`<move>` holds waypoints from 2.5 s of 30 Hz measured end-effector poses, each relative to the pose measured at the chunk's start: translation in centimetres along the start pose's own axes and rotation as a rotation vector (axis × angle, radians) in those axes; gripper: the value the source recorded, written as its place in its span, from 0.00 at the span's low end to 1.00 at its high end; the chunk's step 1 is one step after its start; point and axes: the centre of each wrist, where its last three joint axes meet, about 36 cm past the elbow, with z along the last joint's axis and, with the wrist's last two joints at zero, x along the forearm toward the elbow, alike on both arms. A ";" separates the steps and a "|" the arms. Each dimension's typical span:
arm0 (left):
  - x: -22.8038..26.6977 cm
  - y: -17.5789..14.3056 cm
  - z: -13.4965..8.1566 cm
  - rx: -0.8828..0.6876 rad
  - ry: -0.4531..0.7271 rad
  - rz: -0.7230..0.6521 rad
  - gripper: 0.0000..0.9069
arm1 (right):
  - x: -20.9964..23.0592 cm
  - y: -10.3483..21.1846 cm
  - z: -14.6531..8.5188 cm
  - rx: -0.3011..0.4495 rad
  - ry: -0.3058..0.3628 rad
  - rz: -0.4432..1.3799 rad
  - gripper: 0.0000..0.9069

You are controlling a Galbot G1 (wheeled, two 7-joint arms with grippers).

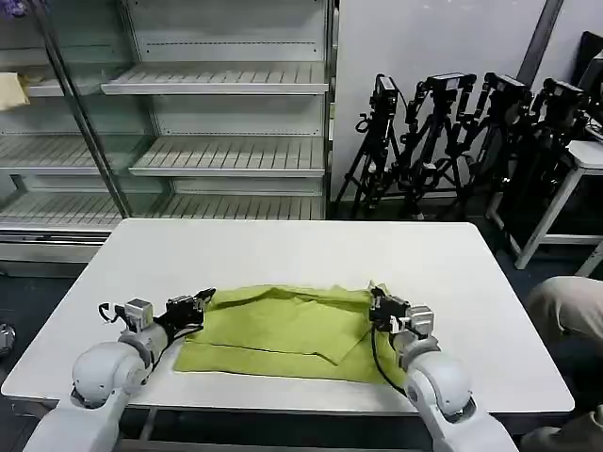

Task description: Fold and organize the clothes.

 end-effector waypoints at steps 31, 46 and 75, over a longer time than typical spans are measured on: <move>3.1 -1.2 1.4 -0.063 0.054 0.018 0.02 | 3.5 -0.3 1.1 0.024 0.018 -0.001 0.00; 4.2 -2.1 2.1 -0.077 0.067 0.015 0.02 | 3.6 -0.9 1.3 0.027 0.023 0.009 0.00; 5.5 -3.2 1.1 -0.019 0.006 -0.078 1.00 | 6.4 -1.6 1.4 0.048 -0.005 0.012 1.00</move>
